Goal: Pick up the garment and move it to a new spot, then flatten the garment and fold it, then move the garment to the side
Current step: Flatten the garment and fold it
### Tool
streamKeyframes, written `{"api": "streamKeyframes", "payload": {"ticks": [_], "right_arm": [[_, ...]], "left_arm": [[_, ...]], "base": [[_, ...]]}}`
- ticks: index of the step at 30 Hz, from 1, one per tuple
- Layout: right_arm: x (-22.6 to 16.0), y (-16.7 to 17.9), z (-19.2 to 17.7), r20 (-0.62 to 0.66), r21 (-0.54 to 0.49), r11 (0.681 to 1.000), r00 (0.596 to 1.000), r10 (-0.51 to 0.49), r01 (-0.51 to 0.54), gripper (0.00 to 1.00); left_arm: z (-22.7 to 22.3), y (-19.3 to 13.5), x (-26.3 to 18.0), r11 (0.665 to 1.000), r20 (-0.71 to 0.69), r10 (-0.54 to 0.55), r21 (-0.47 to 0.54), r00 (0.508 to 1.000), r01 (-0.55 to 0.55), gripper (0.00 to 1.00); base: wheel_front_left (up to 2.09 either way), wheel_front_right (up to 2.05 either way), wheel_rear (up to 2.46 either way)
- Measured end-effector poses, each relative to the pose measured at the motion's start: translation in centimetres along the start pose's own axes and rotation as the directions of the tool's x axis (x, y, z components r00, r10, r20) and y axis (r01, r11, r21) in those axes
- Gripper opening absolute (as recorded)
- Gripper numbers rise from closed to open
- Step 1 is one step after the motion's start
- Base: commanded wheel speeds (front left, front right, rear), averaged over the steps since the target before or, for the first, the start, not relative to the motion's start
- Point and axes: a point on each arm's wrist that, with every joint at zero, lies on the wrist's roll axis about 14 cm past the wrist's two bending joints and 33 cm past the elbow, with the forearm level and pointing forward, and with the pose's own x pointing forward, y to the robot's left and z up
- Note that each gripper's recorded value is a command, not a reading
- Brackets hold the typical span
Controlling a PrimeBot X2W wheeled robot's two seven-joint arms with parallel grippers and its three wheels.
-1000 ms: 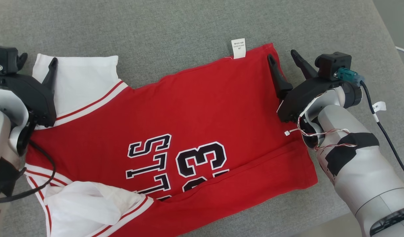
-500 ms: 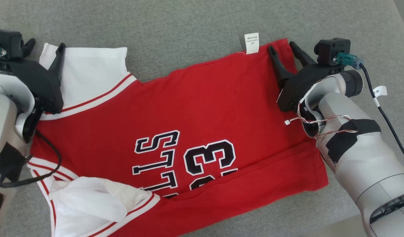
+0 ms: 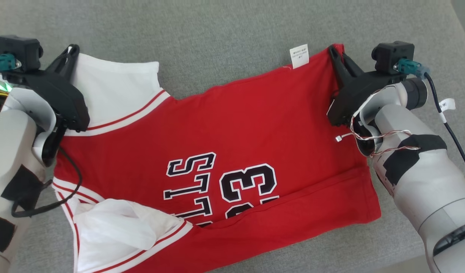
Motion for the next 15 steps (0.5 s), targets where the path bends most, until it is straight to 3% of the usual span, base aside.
{"api": "streamKeyframes", "payload": {"ticks": [9,15], "right_arm": [[-3.1,0.4,-0.1,0.046,0.031,0.999,0.999,0.029,-0.031,0.00],[-5.5,0.8,-0.2,0.083,0.077,0.995,0.995,0.052,-0.059,0.00]], "left_arm": [[3.5,-1.9,-4.0,0.999,0.178,-0.034,-0.002,0.983,0.035,0.00],[4.2,-3.8,-7.7,0.994,0.280,-0.056,-0.070,0.958,0.079,0.00]], "base": [[0.00,0.00,0.00],[0.00,0.00,0.00]]}}
